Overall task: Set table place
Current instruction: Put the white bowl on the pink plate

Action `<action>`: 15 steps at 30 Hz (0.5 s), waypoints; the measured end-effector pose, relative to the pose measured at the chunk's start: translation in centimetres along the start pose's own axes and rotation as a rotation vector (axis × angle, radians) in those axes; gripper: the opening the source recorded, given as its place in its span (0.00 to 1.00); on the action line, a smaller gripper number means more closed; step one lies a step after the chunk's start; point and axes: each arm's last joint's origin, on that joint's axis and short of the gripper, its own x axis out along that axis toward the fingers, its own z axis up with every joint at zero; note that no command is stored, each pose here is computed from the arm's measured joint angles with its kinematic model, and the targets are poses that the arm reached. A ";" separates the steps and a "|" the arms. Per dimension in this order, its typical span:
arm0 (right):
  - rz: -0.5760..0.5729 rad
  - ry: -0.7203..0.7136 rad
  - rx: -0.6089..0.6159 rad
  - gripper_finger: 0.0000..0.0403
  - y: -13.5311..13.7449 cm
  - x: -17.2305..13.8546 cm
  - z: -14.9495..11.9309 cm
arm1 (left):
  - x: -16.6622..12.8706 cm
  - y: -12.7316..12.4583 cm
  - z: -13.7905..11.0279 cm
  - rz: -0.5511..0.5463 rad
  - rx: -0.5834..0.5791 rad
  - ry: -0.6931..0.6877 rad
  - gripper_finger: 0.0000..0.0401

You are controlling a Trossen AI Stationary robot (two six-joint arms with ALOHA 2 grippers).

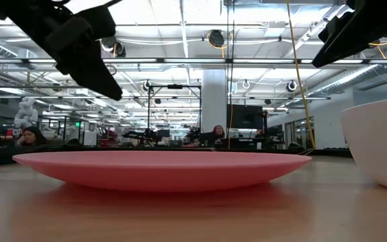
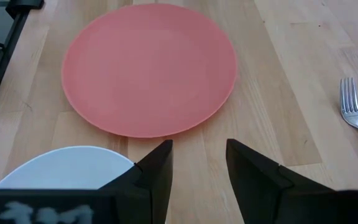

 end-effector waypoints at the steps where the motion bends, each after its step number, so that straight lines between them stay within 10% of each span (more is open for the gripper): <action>1: 0.000 0.000 0.000 0.35 0.0 0.0 0.0 | -0.4 0.4 0.1 0.030 -0.011 -0.005 0.63; 12: 0.002 0.001 0.059 0.35 0.0 0.0 0.0 | -4.4 3.6 0.4 0.173 -0.047 -0.152 0.06; 15: 0.003 -0.001 0.063 0.35 0.0 0.0 0.0 | -5.5 4.4 -0.4 0.184 -0.058 -0.218 0.03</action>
